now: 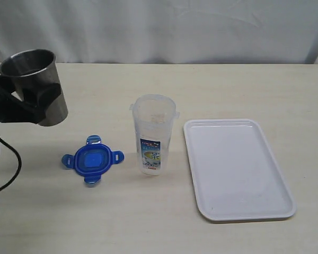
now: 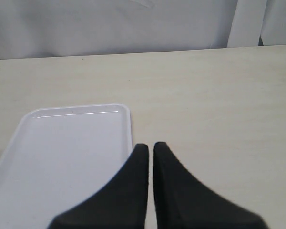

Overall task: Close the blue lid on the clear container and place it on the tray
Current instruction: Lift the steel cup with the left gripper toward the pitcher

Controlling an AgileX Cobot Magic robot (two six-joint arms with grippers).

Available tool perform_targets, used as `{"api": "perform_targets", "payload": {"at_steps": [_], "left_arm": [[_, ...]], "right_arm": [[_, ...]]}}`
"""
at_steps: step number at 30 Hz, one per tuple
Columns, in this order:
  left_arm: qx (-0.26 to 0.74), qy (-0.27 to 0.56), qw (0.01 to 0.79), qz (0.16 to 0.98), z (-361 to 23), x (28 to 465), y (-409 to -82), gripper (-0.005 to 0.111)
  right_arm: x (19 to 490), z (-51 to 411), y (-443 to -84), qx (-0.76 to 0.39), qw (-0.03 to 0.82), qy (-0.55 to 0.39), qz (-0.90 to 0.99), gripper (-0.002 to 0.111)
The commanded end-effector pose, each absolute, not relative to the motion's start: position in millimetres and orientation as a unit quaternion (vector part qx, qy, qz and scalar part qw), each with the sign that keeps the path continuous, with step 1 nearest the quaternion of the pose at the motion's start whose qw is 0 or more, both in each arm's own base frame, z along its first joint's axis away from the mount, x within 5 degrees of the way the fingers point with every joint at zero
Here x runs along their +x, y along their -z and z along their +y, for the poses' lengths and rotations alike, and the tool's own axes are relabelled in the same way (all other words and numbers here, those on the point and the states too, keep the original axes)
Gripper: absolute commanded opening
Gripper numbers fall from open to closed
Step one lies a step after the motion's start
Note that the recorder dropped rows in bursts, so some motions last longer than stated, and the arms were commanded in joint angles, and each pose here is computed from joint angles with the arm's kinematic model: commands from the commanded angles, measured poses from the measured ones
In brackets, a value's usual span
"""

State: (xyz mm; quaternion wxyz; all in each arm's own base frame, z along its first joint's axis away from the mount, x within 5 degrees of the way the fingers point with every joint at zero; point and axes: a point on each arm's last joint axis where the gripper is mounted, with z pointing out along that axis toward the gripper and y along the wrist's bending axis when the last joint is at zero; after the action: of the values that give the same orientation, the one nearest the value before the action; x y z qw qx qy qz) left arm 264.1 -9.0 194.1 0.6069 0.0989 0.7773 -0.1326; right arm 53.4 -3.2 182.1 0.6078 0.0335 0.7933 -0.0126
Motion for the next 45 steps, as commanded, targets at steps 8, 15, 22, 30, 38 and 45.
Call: {"api": "perform_targets", "payload": {"at_steps": [8,15,22,30,38,45], "left_arm": [[0.17,0.159,0.612,0.755,-48.6,280.8,-228.0,0.0],[0.269,0.16,0.617,0.722,-76.3,287.0,-246.8,0.0],[0.346,0.16,0.61,0.694,-95.9,283.8,-252.4,0.0],[0.358,0.146,0.599,0.702,-94.9,284.7,-247.7,0.0],[0.391,0.123,0.593,0.693,-95.0,284.5,-244.3,0.0],[0.393,0.119,0.588,0.697,-95.8,284.2,-243.1,0.0]], "right_arm": [[53.3,-3.2,-182.0,0.03,0.61,0.015,0.792,0.004],[53.3,-3.2,-182.0,0.03,0.61,0.015,0.792,0.004],[53.3,-3.2,-182.0,0.03,0.61,0.015,0.792,0.004],[53.3,-3.2,-182.0,0.03,0.61,0.015,0.792,0.004],[53.3,-3.2,-182.0,0.03,0.61,0.015,0.792,0.004],[53.3,-3.2,-182.0,0.03,0.61,0.015,0.792,0.004]]}}
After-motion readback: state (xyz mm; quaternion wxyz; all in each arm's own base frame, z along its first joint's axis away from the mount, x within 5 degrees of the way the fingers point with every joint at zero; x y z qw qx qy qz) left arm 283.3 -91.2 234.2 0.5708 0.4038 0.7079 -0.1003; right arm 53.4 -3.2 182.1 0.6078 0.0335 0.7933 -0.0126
